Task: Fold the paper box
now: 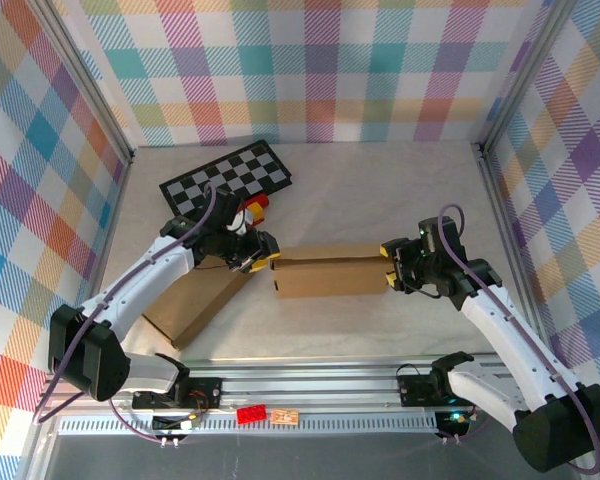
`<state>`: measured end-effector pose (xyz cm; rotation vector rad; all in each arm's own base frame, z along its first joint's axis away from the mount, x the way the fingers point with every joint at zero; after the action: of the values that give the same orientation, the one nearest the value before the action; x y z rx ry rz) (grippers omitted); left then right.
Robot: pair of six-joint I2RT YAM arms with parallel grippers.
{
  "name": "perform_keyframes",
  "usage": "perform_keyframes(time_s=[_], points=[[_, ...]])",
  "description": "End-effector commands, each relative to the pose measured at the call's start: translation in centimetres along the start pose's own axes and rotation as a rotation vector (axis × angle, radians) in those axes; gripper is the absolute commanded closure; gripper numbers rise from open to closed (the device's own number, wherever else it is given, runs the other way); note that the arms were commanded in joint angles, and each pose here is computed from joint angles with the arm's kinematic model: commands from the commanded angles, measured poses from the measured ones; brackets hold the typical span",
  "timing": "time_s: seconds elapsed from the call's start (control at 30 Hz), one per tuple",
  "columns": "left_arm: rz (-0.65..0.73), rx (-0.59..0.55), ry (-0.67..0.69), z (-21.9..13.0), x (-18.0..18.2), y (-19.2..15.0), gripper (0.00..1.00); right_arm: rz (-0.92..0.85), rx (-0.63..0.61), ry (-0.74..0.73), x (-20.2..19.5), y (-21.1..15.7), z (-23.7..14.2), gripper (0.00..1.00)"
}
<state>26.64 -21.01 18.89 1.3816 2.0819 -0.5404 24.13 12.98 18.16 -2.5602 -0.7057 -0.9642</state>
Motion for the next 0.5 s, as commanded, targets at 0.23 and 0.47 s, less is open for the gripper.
perform_keyframes(time_s=[0.23,0.47], points=[[-0.024,0.005,-0.013,0.5,1.7,-0.6,0.65,-0.038,0.028,-0.037,-0.5,0.3,-0.4,0.38],[-0.015,0.011,-0.011,0.7,1.8,-0.6,0.72,-0.123,0.028,-0.018,1.6,0.5,-2.4,0.35]])
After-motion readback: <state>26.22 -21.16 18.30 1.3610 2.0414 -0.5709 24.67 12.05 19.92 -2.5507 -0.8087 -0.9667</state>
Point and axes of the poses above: each hand's point on the last joint's axis, 136 mm out from that joint toward the fingers, its own z axis out along the fingers, its own x axis along the line the jaws close on, y = z × x, the point moved 1 cm from there along -z, back along the fingers, and after that the axes turned 5 degrees about -z, right-handed, at the moved point
